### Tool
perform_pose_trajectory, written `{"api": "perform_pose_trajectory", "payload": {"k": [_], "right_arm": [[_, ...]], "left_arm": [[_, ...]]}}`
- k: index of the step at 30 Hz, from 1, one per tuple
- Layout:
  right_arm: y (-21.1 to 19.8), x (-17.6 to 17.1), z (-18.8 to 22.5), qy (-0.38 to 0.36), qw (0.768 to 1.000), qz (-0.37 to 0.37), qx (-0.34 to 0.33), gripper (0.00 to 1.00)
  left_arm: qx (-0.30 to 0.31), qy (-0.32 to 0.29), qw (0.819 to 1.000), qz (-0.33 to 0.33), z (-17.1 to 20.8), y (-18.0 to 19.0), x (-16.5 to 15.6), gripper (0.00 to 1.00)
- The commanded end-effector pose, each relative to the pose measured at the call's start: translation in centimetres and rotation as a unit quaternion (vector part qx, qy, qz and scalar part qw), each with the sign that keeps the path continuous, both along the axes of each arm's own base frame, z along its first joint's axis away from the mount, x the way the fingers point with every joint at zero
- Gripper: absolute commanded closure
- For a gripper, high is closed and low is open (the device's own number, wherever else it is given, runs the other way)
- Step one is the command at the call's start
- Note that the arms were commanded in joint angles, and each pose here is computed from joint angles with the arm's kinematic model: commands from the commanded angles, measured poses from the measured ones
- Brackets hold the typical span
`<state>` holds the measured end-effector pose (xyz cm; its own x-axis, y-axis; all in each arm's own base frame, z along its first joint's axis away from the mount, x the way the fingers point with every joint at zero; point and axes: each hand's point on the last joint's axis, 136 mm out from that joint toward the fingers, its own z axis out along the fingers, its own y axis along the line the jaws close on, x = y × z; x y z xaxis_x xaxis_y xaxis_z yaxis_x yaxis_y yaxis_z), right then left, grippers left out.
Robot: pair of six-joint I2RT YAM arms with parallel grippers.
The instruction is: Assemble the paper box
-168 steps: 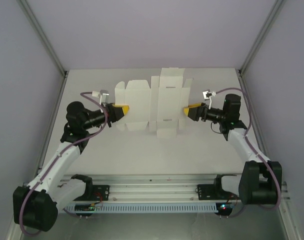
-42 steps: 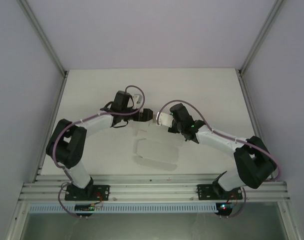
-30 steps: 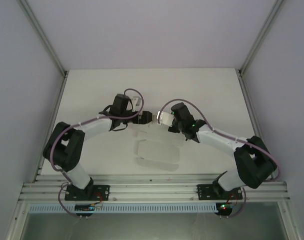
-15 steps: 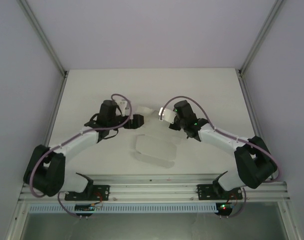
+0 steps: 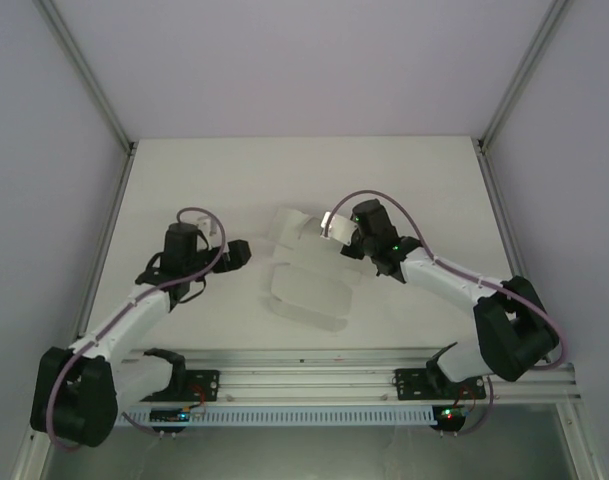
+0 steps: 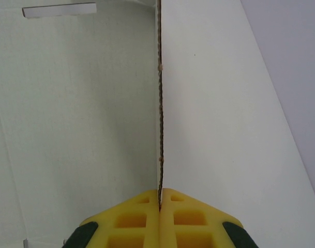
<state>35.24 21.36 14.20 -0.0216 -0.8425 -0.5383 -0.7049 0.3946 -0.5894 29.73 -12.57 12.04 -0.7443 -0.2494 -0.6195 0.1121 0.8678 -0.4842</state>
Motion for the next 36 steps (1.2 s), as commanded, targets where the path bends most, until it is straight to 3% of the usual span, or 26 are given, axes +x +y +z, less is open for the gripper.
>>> {"api": "perform_pose_trajectory", "payload": {"k": [1, 9, 15, 26, 36], "right_arm": [[0.2, -0.1, 1.0, 0.0, 1.0, -0.001, 0.026, 1.0], [0.2, -0.2, 1.0, 0.008, 0.999, -0.003, 0.034, 1.0], [0.3, -0.2, 1.1, 0.01, 0.999, -0.002, 0.041, 1.0], [0.4, -0.3, 1.1, 0.018, 0.999, 0.0, 0.048, 1.0], [0.5, -0.5, 1.0, 0.025, 0.998, 0.004, 0.051, 1.0]], "left_arm": [[-0.006, 0.025, 1.0, 0.006, -1.3, 0.1, 0.1, 0.0], [-0.059, 0.004, 0.997, -0.052, -2.0, -2.8, 1.5, 0.0], [-0.062, 0.003, 0.995, -0.075, -3.1, -3.9, 2.9, 0.0], [-0.098, -0.007, 0.981, -0.17, -3.2, -8.1, 1.9, 0.0], [-0.088, -0.024, 0.976, -0.198, -2.3, -9.7, 1.7, 0.0]]}}
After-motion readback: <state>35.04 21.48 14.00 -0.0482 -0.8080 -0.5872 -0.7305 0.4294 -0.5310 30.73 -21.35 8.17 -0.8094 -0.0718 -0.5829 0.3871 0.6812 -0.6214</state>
